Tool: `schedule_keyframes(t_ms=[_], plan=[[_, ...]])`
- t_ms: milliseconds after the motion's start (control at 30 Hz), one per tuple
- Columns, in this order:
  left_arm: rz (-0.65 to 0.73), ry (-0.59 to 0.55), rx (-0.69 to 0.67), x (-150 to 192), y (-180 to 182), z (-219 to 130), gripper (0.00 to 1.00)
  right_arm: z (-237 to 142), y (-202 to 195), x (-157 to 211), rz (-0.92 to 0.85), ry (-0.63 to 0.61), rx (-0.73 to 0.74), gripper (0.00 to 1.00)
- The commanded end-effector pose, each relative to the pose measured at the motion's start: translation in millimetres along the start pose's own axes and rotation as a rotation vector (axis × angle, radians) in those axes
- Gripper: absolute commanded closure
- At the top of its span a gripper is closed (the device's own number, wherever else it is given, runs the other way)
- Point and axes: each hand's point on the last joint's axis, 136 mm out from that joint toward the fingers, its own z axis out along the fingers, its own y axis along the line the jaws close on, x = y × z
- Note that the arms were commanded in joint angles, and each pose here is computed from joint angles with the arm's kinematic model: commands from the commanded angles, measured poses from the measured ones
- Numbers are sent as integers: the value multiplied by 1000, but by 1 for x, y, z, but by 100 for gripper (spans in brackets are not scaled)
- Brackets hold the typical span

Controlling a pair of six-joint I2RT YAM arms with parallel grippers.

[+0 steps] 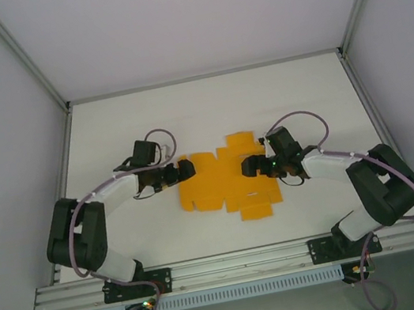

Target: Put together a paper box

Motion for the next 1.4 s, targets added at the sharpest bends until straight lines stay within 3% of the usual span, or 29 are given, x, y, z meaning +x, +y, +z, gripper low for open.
schedule_keyframes(t_ms=[0, 100, 200, 333, 433, 667, 967, 1133, 1367], plan=[[-12, 33, 103, 6, -16, 10, 1, 11, -23, 20, 52, 46, 71, 11], [-23, 37, 205, 4, -31, 13, 14, 14, -24, 21, 56, 52, 68, 11], [-32, 40, 237, 1, -37, 14, 38, 17, -23, 21, 53, 51, 59, 11], [-3, -15, 236, -11, -43, 7, 87, 15, -20, 15, 29, 35, 51, 10], [51, -74, 238, -23, -52, -7, 100, 4, -11, 3, -6, 1, 33, 9], [187, -241, 299, -55, -89, -53, 100, -55, 18, -47, -89, -201, -47, 4], [401, -450, 577, -68, -167, -148, 100, -127, 20, -82, -93, -432, -250, 1], [473, -513, 733, -53, -195, -198, 100, -155, 28, -97, -139, -493, -386, 6], [434, -522, 748, -40, -190, -212, 100, -175, 59, -103, -214, -493, -558, 23]])
